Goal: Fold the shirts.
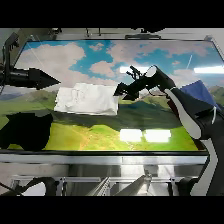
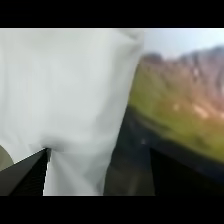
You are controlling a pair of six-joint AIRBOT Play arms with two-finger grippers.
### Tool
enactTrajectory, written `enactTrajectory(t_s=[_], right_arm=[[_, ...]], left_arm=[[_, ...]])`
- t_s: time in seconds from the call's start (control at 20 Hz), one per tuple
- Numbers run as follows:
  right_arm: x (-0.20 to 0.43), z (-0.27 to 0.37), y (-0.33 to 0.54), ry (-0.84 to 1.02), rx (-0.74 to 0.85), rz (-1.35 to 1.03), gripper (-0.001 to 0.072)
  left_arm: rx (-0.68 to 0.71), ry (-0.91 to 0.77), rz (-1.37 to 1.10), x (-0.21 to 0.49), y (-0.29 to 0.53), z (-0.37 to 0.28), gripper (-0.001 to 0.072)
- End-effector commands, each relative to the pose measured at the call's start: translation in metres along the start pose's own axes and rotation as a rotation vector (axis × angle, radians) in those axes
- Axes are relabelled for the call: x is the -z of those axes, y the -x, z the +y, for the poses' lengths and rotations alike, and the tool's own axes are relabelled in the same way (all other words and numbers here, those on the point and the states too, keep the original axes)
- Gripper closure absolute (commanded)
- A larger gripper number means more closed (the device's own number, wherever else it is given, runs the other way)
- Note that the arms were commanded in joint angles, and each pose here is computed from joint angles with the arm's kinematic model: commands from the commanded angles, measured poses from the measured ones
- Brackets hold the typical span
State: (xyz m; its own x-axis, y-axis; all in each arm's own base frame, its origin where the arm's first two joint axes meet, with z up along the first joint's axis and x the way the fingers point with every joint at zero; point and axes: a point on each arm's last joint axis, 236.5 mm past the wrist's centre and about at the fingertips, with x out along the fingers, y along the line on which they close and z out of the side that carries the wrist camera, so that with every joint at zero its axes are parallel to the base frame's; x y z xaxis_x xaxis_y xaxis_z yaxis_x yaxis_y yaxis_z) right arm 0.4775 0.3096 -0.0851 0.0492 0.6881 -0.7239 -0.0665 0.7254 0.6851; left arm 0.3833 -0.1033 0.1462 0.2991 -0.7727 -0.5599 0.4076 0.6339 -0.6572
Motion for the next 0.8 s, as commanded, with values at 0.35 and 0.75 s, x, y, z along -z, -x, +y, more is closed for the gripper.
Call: enactTrajectory(t_s=[0.35,0.75], right_arm=[[-0.019,0.077,-0.034,0.033,-0.234,-0.134,0.0694],[-0.130,0.122,0.184,0.060,-0.312,-0.588,0.0696]], left_arm=[[-0.010,-0.028,-0.014,-0.003,0.000,0.003,0.0693],[-0.003,-0.028,-0.003,0.000,0.000,0.001,0.0693]])
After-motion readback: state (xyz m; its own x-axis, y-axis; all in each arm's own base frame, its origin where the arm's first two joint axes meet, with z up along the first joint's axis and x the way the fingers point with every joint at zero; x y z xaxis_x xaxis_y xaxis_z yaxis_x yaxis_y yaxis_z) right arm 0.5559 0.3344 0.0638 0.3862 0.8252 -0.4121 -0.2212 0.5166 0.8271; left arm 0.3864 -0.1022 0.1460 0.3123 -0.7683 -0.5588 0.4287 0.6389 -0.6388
